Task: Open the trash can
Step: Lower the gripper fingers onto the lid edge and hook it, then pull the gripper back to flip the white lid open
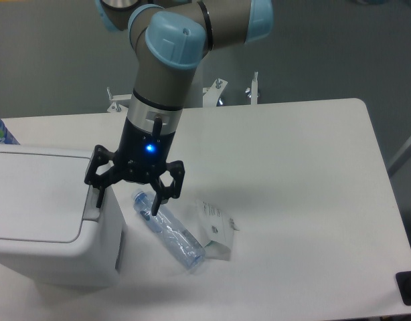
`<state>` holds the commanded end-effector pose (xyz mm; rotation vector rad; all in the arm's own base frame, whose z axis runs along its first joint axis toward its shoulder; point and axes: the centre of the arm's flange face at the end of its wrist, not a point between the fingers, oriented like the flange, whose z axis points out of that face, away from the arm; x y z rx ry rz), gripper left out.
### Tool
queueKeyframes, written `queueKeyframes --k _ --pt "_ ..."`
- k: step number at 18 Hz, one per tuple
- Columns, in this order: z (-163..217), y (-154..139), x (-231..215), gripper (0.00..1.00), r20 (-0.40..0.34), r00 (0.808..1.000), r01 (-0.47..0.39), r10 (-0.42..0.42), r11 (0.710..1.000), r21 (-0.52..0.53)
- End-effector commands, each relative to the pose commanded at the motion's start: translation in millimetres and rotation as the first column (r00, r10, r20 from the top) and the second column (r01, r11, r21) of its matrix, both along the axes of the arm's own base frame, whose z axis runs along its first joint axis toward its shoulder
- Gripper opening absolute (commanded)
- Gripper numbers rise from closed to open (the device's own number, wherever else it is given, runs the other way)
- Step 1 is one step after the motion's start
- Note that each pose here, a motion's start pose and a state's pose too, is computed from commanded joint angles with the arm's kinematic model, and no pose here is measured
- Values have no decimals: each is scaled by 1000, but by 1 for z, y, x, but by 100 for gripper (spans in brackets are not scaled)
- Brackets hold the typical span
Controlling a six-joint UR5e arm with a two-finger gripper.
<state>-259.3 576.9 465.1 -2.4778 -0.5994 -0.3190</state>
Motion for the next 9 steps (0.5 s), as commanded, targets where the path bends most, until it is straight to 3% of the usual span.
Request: queueKeyframes --k 9 --pt "-2 1 -1 100 1 1000 0 0 1000 -1"
